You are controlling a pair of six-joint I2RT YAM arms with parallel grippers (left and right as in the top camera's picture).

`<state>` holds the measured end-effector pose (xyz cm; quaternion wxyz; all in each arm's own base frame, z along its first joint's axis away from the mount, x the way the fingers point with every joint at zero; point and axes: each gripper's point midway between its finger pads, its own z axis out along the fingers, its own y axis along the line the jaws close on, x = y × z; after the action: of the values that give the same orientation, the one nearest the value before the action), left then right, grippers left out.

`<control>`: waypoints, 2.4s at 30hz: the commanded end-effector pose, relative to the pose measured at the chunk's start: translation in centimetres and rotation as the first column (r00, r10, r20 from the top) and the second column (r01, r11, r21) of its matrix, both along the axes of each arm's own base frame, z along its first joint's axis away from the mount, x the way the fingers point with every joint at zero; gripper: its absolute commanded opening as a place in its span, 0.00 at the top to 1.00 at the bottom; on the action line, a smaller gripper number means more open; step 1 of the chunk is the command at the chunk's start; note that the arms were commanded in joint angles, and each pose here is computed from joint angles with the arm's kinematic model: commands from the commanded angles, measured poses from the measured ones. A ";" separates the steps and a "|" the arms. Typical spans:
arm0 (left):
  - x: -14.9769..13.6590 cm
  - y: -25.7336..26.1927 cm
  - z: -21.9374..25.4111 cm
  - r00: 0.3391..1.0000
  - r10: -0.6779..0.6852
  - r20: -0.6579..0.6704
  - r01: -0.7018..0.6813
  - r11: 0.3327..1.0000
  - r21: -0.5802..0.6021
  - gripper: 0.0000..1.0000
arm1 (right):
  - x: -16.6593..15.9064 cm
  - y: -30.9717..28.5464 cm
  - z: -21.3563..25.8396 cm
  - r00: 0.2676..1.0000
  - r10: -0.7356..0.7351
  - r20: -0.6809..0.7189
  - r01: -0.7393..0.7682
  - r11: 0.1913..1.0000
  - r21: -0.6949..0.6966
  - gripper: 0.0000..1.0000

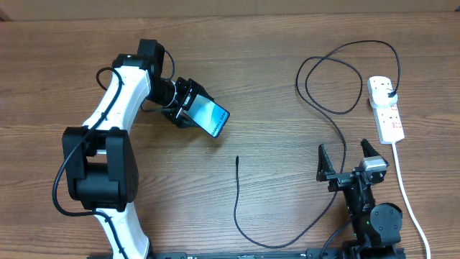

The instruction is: Plug charger to phone and switch on socket

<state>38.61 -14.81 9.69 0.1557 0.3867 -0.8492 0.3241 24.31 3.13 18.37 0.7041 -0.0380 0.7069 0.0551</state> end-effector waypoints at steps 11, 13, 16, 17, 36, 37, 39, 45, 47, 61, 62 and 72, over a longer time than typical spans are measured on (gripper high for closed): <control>0.8 -0.7 1.4 0.999 -0.012 0.036 0.015 0.997 -0.073 0.96 | -3.0 -0.5 9.3 0.997 -0.011 0.070 0.010 1.000 0.005 0.00; 0.8 -0.7 1.4 0.999 -0.012 0.036 0.015 0.997 -0.073 0.96 | -2.9 -0.5 9.5 0.999 -0.010 0.045 0.010 1.000 0.002 0.00; 0.8 -0.7 1.4 0.999 -0.012 0.036 0.015 0.997 -0.073 0.96 | -2.4 -0.4 9.8 1.000 -0.010 -0.017 0.009 1.000 -0.006 0.00; 0.8 -0.7 1.4 0.999 -0.012 0.036 0.015 0.997 -0.073 0.96 | -2.1 -0.3 9.8 0.999 -0.005 -0.040 0.005 1.000 -0.009 0.00; 0.8 -0.7 1.4 0.999 -0.011 0.036 0.014 0.997 -0.073 0.96 | 7.9 7.8 6.6 0.792 0.379 -0.479 -0.254 0.917 0.307 0.00; 0.8 -0.7 1.4 0.999 -0.011 0.036 0.014 0.997 -0.073 0.96 | 8.3 8.6 6.3 0.763 0.423 -0.489 -0.269 0.896 0.354 0.00; 0.8 -0.7 1.4 0.999 -0.011 0.035 0.014 0.997 -0.073 0.96 | 9.0 10.1 5.6 0.709 0.508 -0.489 -0.312 0.848 0.428 0.00; 0.8 -0.7 1.4 0.999 -0.009 0.033 0.011 0.997 -0.073 0.96 | 10.6 12.1 2.2 0.600 0.605 -0.523 -0.284 0.773 0.568 0.00; 0.8 -0.7 1.4 1.000 -0.006 0.030 0.008 0.997 -0.073 0.96 | 10.9 12.1 1.1 0.581 0.604 -0.546 -0.241 0.768 0.593 0.00; 0.8 -0.7 1.4 0.996 0.073 -0.052 -0.076 0.995 -0.067 0.96 | 9.8 13.1 -0.8 0.454 0.669 -0.589 -0.015 0.667 0.745 0.00; 0.8 -0.7 1.4 0.995 0.079 -0.059 -0.083 0.994 -0.066 0.96 | 9.6 13.0 -1.0 0.446 0.667 -0.596 -0.005 0.668 0.744 0.00; 0.4 -1.1 1.4 0.979 0.142 -0.148 -0.152 0.987 -0.054 0.96 | 8.7 13.0 -1.9 0.407 0.664 -0.628 0.042 0.673 0.739 0.00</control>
<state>38.44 -15.22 10.06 0.1912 0.4486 -0.8114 0.3221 32.64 15.72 15.43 0.1754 0.1092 0.8724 0.4430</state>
